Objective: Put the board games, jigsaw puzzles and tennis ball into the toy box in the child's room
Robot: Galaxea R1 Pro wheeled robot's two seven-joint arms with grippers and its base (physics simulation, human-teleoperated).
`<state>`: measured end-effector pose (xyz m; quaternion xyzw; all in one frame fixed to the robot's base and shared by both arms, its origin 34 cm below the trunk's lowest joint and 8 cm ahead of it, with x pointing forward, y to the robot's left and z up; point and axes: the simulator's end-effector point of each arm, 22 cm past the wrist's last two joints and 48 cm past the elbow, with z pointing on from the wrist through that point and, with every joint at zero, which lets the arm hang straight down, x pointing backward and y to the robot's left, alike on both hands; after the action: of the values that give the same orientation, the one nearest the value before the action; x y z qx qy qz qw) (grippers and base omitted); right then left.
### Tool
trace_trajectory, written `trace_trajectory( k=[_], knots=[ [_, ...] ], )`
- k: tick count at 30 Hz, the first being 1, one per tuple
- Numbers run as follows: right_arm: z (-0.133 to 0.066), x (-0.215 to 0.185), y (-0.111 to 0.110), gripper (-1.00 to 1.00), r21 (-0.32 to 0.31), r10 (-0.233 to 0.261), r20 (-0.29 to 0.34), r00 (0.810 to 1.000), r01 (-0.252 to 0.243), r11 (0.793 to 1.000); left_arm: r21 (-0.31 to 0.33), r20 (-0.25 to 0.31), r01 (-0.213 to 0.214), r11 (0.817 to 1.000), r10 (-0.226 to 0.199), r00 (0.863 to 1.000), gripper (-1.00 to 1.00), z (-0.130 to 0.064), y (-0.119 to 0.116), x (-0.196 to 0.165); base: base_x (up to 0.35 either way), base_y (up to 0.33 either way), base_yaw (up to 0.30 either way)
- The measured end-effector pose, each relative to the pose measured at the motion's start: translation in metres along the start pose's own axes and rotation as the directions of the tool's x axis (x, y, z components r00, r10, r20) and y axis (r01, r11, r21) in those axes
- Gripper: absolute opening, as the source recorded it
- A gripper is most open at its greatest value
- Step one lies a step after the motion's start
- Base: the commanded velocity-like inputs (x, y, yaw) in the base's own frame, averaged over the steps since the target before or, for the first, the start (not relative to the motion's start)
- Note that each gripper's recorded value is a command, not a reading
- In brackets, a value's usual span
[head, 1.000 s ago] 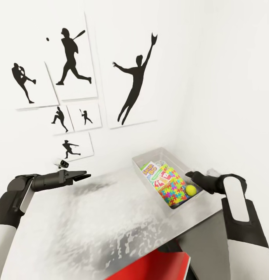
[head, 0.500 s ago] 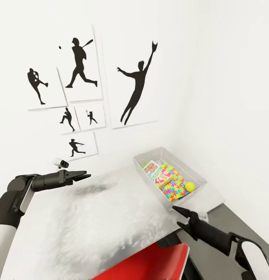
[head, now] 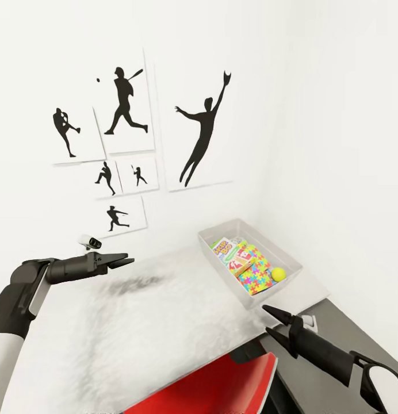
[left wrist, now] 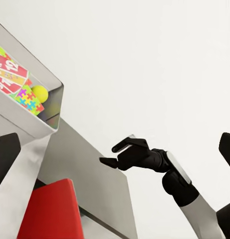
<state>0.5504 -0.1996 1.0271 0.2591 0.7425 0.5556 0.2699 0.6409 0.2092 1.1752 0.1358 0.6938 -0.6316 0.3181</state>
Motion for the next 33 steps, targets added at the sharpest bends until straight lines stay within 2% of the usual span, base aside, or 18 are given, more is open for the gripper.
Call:
trace_trajectory(
  k=[11, 33],
  knots=[
    [-0.005, -0.004, 0.006, 1.0, -0.006, -0.017, 0.009, 1.0, 0.017, 1.0, 0.004, 0.003, -0.012, 1.0, 0.011, 1.0, 1.0, -0.001, -0.008, -0.001, -0.064, 0.018, 0.0],
    [-0.009, -0.005, 0.021, 1.0, -0.03, -0.041, 0.02, 0.999, 0.041, 0.999, 0.012, 0.008, -0.047, 0.999, 0.047, 0.999, 1.0, -0.003, -0.027, -0.007, -0.258, 0.138, 0.0]
  ],
)
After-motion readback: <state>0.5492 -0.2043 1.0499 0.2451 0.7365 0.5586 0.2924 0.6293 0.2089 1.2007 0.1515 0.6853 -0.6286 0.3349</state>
